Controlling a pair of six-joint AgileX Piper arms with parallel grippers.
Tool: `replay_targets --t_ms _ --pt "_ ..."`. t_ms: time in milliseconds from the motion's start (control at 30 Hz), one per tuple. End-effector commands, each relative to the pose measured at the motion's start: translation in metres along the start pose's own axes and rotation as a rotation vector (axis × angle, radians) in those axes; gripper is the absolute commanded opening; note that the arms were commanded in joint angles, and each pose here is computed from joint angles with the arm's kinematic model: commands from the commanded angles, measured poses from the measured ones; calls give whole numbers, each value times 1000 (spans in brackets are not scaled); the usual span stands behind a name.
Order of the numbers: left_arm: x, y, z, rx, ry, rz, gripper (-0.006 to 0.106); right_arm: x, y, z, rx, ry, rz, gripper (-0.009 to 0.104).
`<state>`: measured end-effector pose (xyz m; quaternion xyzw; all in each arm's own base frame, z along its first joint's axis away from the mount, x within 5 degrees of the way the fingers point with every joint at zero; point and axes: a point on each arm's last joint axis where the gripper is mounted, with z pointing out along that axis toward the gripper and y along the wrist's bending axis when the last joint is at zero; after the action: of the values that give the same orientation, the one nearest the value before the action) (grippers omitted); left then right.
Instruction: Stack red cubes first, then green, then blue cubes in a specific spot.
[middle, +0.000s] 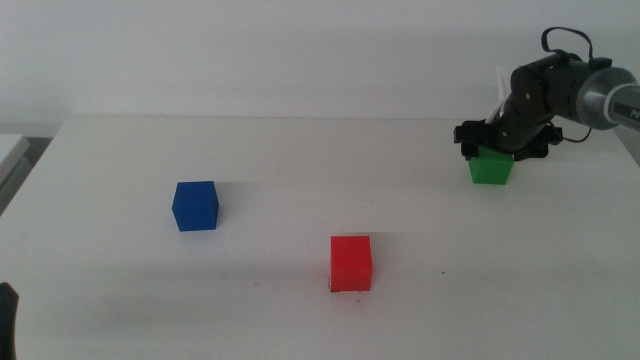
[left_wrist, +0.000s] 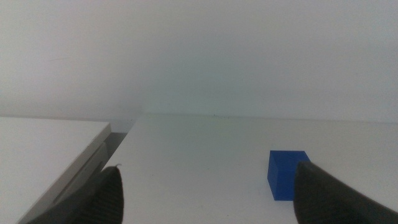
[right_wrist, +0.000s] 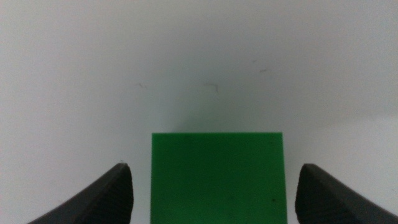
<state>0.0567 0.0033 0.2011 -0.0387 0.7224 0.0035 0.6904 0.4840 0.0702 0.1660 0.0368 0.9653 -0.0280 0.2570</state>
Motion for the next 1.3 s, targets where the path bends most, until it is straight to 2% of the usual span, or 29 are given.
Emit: replay_targets --t_ms 0,167,233,300,433,500,667,767,900,1067,1267 --pt "-2 0 0 1 -19 -7 94 -1 0 0 4 -11 -16 66" --pt "-2 0 0 1 -19 -7 94 2 0 6 3 8 -11 65" --pt "-2 0 0 1 -19 -7 94 2 1 7 3 8 -9 60" --pt "-2 0 0 1 -19 -7 94 2 1 8 2 6 -3 47" --pt "-2 0 0 1 -19 -7 94 0 0 3 11 -1 -1 14" --pt "-2 0 0 1 -19 -7 94 -3 4 -13 17 -7 -5 4" --pt "-2 0 0 1 -19 -7 94 3 22 -96 42 -71 -5 4" --pt "-2 0 0 1 -19 -7 94 32 50 -147 37 -134 -50 4" --pt "-2 0 0 1 -19 -7 94 74 94 -202 -4 -140 -85 6" --pt "-2 0 0 1 -19 -7 94 107 142 -220 -85 -133 -84 6" --pt "-2 0 0 1 -19 -7 94 132 175 -208 -67 -83 -68 6"
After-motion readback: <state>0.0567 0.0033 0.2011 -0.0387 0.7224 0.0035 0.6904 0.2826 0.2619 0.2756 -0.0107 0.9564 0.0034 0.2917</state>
